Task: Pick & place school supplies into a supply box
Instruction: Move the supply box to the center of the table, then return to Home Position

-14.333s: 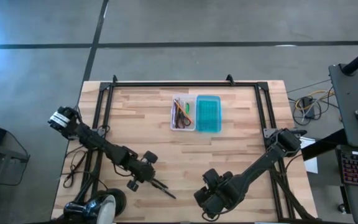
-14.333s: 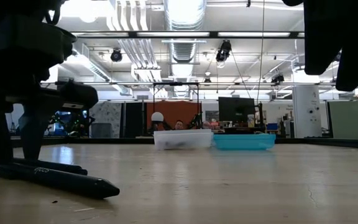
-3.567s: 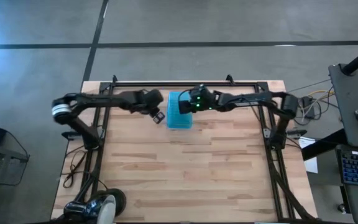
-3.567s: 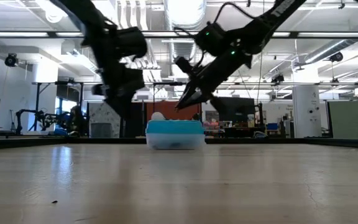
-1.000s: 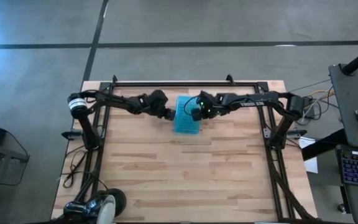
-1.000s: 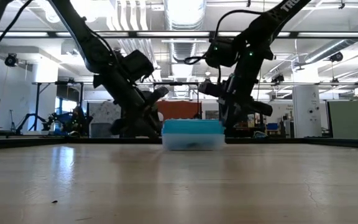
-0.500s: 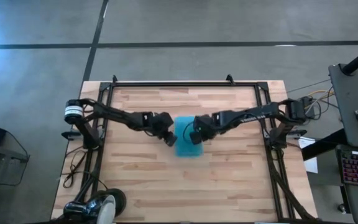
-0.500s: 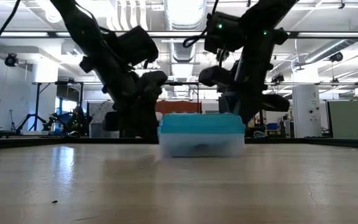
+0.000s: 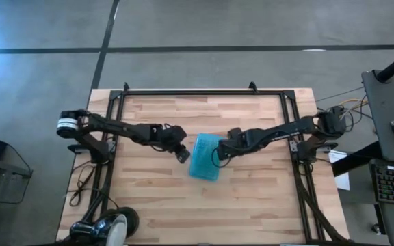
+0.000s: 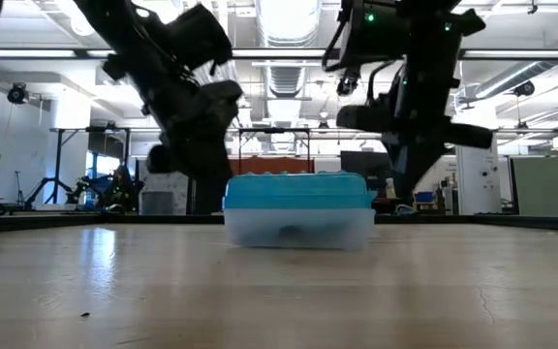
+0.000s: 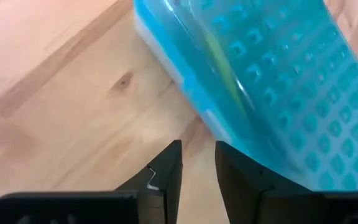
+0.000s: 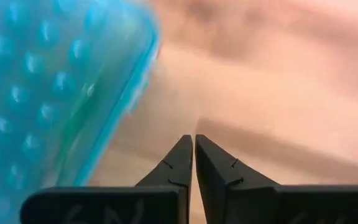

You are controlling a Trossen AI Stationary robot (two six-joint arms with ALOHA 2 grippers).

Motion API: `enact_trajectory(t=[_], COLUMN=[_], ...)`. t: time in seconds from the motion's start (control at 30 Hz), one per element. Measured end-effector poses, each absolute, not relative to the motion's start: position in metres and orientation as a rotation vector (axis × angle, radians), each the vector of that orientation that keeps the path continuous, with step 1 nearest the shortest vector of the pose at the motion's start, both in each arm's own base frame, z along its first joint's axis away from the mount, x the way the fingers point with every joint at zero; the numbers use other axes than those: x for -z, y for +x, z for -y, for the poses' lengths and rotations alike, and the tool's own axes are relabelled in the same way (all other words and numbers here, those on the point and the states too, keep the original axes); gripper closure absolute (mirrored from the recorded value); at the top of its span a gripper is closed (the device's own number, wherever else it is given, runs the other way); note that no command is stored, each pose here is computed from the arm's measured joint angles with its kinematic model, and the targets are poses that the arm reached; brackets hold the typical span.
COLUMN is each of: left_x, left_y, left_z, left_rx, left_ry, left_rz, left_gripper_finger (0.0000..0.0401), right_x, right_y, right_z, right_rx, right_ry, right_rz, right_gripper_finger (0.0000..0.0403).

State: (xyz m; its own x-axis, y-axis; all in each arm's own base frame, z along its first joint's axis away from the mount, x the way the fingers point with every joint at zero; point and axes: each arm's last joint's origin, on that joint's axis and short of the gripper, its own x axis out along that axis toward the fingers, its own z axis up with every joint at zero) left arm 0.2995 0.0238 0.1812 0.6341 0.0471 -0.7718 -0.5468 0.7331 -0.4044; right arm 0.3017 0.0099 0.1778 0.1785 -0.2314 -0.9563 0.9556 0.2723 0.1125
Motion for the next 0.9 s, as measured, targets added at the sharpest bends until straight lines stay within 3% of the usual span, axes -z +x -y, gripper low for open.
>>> enact_trajectory(t=[0.23, 0.47, 0.63, 0.73, 0.9], left_x=[-0.213, -0.260, -0.294, -0.305, -0.320], left_y=[0.275, 0.246, 0.212, 0.190, 0.160], left_z=[-0.027, -0.027, -0.025, -0.025, -0.025], left_rx=[-0.405, -0.222, -0.082, -0.093, -0.195], left_ry=[-0.542, -0.553, -0.487, -0.477, -0.453], left_rz=[-0.791, -0.635, -0.474, -0.393, -0.279], left_gripper_finger=[0.0321, 0.0321, 0.0321, 0.0321, 0.0321], right_x=[-0.203, -0.227, -0.265, -0.288, -0.319], right_y=[0.297, 0.315, 0.312, 0.296, 0.249], right_z=[0.009, 0.043, 0.046, 0.046, 0.046], right_rx=[1.027, 0.605, 0.389, 0.440, 0.693], right_ry=[0.820, 0.822, 0.678, 0.559, 0.460], right_rz=[-0.872, -0.780, -0.604, -0.519, -0.460], right_gripper_finger=[0.0390, 0.0390, 0.0390, 0.0390, 0.0390])
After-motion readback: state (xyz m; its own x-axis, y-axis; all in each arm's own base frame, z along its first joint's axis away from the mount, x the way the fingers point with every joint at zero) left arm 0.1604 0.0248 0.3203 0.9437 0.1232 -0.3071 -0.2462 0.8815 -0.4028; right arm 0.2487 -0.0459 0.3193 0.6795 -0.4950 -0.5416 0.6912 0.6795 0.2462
